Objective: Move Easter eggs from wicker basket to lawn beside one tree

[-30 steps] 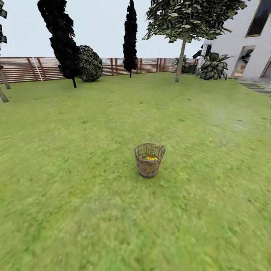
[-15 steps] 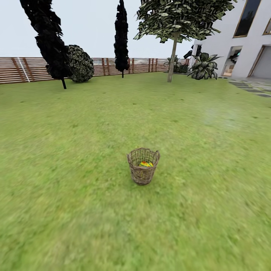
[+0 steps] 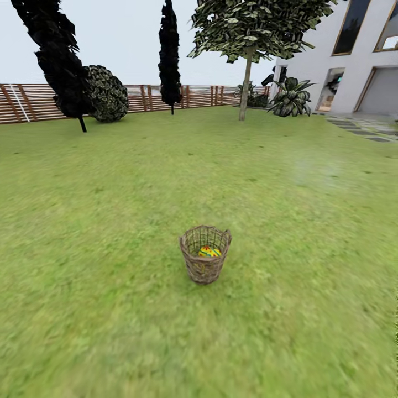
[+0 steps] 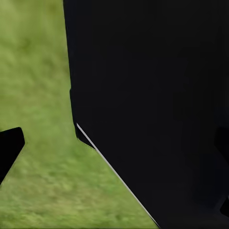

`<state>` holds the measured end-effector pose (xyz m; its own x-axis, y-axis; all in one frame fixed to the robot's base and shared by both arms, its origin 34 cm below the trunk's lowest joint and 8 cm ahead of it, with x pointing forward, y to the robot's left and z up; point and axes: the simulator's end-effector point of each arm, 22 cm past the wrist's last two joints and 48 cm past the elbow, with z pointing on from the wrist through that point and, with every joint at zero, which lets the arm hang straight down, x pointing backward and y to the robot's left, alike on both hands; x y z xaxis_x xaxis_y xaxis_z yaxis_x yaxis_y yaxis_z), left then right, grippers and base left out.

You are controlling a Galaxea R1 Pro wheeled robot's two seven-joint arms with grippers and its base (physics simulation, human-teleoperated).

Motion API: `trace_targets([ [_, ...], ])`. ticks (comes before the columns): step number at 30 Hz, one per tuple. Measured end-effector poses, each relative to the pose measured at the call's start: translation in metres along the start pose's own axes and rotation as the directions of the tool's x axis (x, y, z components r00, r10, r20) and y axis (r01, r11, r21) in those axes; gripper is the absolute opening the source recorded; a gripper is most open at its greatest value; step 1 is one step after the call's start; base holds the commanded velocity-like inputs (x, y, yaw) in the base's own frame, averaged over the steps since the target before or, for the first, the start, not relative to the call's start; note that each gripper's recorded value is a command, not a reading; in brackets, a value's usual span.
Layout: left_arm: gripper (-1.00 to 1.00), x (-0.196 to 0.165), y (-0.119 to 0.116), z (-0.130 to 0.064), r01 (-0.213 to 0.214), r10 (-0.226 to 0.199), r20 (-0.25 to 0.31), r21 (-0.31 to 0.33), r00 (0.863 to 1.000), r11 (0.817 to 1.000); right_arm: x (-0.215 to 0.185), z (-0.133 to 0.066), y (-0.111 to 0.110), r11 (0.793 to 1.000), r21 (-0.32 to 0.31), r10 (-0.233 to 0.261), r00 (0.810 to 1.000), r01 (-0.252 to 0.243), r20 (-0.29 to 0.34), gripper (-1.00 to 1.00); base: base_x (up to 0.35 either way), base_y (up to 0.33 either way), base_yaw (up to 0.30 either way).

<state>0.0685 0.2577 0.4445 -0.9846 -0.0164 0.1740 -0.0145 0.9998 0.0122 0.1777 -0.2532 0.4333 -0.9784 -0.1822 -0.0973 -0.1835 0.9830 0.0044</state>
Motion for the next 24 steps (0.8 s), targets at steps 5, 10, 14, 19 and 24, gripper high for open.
trace_targets([
  [5,1.00,0.0000,0.0000,0.0000,0.000,0.000,0.000,0.000,1.000,1.000,0.0001,0.0000,-0.0004,1.000,0.000,0.000,1.000,0.000,0.000,1.00,0.315,0.000,-0.276],
  [10,1.00,0.0000,0.0000,0.0000,0.000,0.000,0.000,0.000,1.000,1.000,0.0001,0.0000,-0.0004,1.000,0.000,0.000,1.000,0.000,0.000,1.00,0.315,0.000,-0.227],
  [14,1.00,0.0001,0.0000,0.0000,0.000,0.000,0.000,0.000,1.000,1.000,0.0001,0.0000,0.0006,1.000,-0.001,0.000,1.000,0.000,-0.001,1.00,0.315,0.000,-0.031],
  [19,1.00,0.0001,0.0000,0.0000,0.000,0.000,0.000,0.000,1.000,1.000,0.0004,0.0000,-0.0008,1.000,0.001,-0.003,1.000,0.003,-0.002,1.00,0.315,0.000,-0.004],
  [24,1.00,0.0001,0.0000,0.0000,0.000,0.000,0.000,0.000,1.000,1.000,0.0006,0.0000,-0.0015,1.000,0.001,-0.005,1.000,0.005,-0.002,1.00,0.315,0.000,0.000],
])
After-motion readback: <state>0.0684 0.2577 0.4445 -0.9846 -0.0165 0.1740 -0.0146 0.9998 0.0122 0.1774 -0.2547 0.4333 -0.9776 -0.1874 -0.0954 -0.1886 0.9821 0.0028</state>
